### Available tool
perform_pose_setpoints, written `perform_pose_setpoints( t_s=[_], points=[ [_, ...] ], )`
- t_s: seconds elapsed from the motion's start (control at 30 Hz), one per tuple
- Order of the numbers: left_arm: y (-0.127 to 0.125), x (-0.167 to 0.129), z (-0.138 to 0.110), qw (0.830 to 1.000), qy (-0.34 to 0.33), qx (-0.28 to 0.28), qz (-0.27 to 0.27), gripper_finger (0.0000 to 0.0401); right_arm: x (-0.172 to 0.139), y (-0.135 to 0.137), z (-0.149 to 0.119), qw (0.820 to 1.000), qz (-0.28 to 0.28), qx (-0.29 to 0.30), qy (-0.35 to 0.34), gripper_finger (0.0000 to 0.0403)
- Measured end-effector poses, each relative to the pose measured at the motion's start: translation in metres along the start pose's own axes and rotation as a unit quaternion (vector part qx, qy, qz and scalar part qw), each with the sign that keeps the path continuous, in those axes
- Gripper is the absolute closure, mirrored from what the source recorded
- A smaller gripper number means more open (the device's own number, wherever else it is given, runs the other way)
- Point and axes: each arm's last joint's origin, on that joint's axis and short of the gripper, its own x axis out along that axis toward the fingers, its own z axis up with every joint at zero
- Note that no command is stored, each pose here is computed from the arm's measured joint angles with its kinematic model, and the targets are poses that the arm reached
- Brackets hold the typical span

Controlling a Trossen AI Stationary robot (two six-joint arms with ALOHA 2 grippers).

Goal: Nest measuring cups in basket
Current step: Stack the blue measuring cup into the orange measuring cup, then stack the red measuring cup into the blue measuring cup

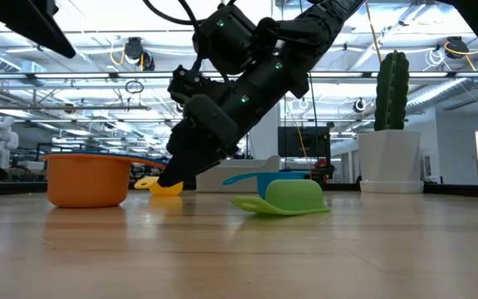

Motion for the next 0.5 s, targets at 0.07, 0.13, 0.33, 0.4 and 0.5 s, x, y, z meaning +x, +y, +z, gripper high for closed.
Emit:
perform_pose_setpoints(
  t_s=[0.07,0.13,0.33,0.4,0.5],
  points=[
    [-0.002,-0.001,-0.002,1.0,0.015,0.002,-0.019,0.0171,0.0,0.001,0.0,1.0,0.001,-0.001,0.001,0.0227],
    [-0.005,-0.003,-0.004,0.998,0.037,0.002,-0.045,0.0171,-0.002,0.003,0.001,1.0,0.002,-0.002,0.003,0.0209],
    [-0.014,-0.01,-0.013,0.987,0.105,0.007,-0.125,0.0171,-0.018,0.006,0.011,1.0,-0.015,-0.008,0.0,0.0166],
    [-0.016,-0.012,-0.016,0.981,0.126,0.011,-0.146,0.0171,-0.026,0.008,0.013,1.0,-0.021,-0.013,0.007,0.0158],
    [-0.019,-0.016,-0.02,0.977,0.14,0.017,-0.163,0.0171,-0.038,0.011,0.019,1.0,-0.018,-0.02,0.008,0.0154]
  ],
)
